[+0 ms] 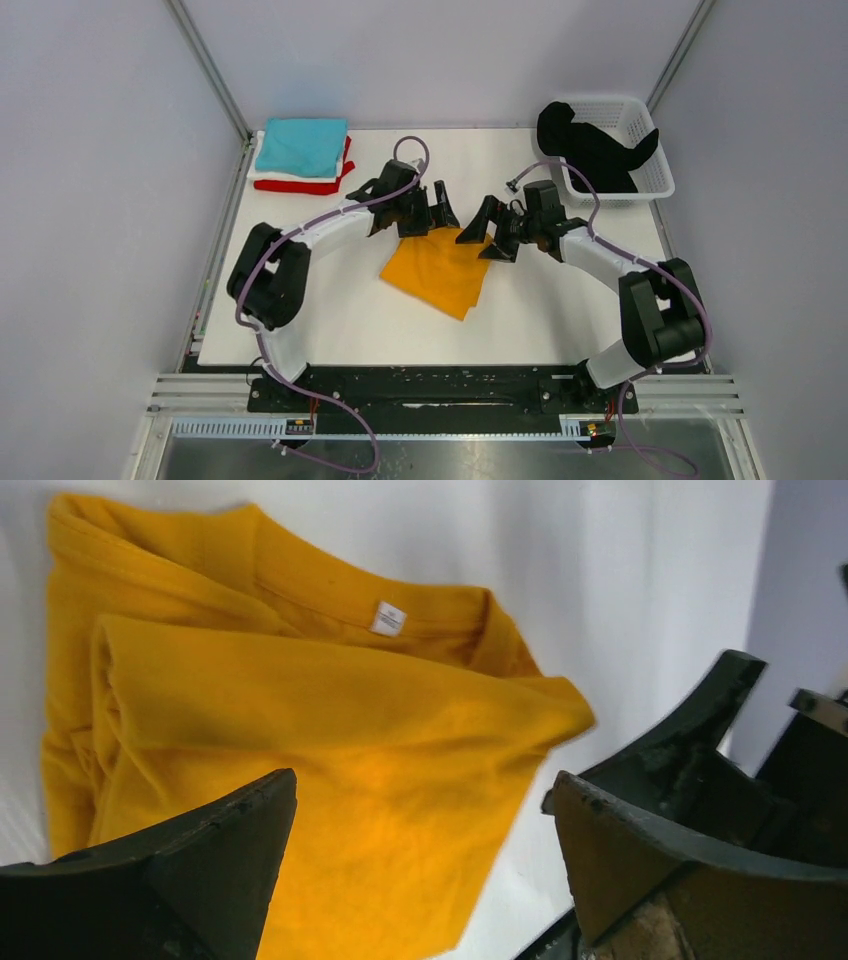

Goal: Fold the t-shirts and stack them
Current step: Smooth out wrinkles on the folded tshirt, then put the neatly folded tshirt into the corner of the board with the left arm

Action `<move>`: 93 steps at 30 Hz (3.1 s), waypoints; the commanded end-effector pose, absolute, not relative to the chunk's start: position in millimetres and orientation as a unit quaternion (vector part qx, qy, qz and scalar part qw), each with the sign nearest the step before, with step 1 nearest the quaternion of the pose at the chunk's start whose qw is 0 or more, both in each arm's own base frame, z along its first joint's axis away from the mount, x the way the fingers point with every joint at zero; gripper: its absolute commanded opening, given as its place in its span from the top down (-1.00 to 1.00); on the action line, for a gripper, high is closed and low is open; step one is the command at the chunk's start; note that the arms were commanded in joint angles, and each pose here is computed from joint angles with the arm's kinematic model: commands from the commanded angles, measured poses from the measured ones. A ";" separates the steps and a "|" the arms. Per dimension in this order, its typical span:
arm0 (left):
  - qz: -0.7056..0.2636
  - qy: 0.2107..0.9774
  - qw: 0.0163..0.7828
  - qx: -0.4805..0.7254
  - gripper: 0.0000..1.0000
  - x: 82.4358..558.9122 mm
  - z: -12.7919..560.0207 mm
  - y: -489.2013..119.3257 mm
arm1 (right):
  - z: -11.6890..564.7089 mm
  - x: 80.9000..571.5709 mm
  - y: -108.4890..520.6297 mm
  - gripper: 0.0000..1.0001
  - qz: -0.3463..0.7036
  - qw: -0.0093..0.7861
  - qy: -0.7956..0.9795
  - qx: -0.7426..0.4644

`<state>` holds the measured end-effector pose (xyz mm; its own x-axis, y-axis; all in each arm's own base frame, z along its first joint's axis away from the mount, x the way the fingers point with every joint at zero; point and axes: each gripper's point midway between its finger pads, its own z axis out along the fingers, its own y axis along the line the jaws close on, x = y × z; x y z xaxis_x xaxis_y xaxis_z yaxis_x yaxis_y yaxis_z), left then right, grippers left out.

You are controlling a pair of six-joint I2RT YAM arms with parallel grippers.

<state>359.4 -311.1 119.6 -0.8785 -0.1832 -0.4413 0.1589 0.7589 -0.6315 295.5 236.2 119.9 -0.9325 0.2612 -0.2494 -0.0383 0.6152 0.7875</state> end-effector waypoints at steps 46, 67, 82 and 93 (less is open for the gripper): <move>-0.230 0.928 0.283 -0.080 -0.98 303.9 116.3 -223.9 | 130.0 273.7 56.4 -0.99 0.127 0.385 0.861 0.306; -0.084 0.983 0.162 -0.027 0.20 289.3 -10.0 -260.4 | 132.1 219.6 37.0 -0.99 0.101 0.448 0.866 0.199; 0.209 0.908 0.362 0.020 1.00 405.6 95.9 -201.6 | 131.7 215.3 31.9 -0.97 0.090 0.452 0.865 0.200; 0.282 0.853 0.439 0.024 1.00 520.5 170.6 -127.7 | 130.0 221.4 23.0 -0.97 0.063 0.462 0.862 0.198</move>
